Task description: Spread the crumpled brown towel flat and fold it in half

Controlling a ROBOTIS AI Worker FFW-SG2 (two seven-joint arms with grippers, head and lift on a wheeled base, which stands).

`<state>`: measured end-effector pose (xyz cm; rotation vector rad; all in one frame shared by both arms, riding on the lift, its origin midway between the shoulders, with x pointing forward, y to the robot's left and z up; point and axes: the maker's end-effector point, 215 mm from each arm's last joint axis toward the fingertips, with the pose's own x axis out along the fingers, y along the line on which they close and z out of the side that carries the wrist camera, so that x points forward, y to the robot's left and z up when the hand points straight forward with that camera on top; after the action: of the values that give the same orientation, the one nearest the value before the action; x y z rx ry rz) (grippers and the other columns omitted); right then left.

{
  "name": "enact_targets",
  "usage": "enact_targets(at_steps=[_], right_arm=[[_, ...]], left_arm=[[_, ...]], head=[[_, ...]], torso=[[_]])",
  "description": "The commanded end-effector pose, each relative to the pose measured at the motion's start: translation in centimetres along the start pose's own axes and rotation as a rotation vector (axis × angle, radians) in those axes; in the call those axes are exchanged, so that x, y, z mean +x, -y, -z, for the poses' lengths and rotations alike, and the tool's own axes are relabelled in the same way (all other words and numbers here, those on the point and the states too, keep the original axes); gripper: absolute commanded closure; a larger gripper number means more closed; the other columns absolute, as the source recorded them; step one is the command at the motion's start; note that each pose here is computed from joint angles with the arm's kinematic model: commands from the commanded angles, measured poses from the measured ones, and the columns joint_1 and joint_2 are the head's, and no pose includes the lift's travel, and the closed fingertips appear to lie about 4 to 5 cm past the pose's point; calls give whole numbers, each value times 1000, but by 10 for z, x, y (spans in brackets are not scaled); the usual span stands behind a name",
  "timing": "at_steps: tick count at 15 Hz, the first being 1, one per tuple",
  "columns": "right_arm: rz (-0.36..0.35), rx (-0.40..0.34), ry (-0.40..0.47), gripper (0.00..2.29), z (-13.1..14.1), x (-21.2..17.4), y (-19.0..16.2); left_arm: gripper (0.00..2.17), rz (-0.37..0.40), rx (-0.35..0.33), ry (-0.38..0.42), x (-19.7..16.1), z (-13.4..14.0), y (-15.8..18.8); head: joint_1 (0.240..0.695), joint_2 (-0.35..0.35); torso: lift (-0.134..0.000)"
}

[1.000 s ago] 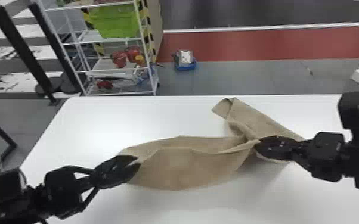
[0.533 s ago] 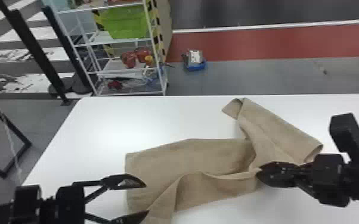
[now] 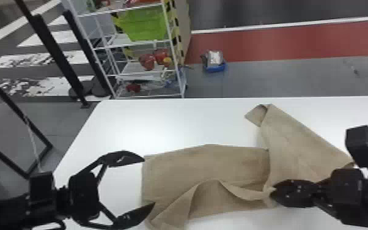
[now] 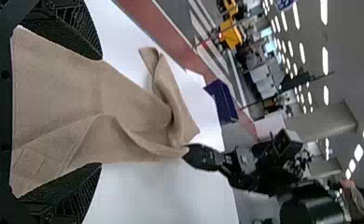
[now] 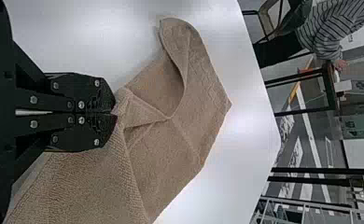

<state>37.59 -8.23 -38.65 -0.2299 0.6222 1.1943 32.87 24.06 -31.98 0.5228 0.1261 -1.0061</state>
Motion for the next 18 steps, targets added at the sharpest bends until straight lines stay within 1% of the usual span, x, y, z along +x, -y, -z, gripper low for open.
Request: enact_targets(at_steps=[1, 2, 3, 4, 6, 8, 9, 10, 12, 14, 15, 16, 17, 18], right_arm=[[-39, -8, 1, 1396, -5, 11, -16], [-79, -17, -3, 1396, -6, 15, -28], [-138, -28, -12, 1396, -6, 19, -45], [-193, -44, -24, 1396, -7, 24, -62], [-209, -79, -54, 1396, -6, 36, -73], [-189, -119, -87, 1396, -2, 39, -70], [-163, -140, -113, 1396, 2, 37, -63], [-137, -190, -138, 1396, 4, 37, -57], [-81, -280, -220, 1396, 14, 35, -45], [-26, -339, -271, 1396, 18, 28, -27], [1, -367, -301, 1396, 21, 23, -17], [10, -374, -320, 1396, 27, 19, -12], [10, -374, -330, 1396, 30, 18, -10], [2, -360, -329, 1393, 34, 19, -12]], left_arm=[[76, -35, -97, 19, 5, -4, -6], [76, -23, -159, 28, 6, -3, -3], [76, -14, -221, 29, 9, -3, -1], [80, -23, -226, 23, 10, -2, -3], [80, -38, -222, 17, 9, -1, -6], [80, -41, -224, 16, 9, -1, -6], [80, -39, -228, 9, 8, 1, -4], [80, -37, -234, 3, 8, 3, -1], [80, -32, -272, -25, 8, 12, 3], [80, -15, -302, -36, 12, 16, 11], [80, -8, -303, -45, 14, 18, 14], [80, 0, -304, -52, 17, 20, 18], [80, -2, -304, -55, 18, 21, 19], [80, -4, -307, -60, 19, 22, 20]], head=[[695, 251], [695, 263], [695, 273], [695, 283], [695, 316], [695, 350], [695, 350], [695, 350], [695, 347], [695, 335], [695, 324], [695, 312], [695, 284], [695, 270]], torso=[[-123], [-123], [-123], [-123], [-123], [-123], [-123], [-123], [-123], [-123], [-123], [-123], [-123], [-123]])
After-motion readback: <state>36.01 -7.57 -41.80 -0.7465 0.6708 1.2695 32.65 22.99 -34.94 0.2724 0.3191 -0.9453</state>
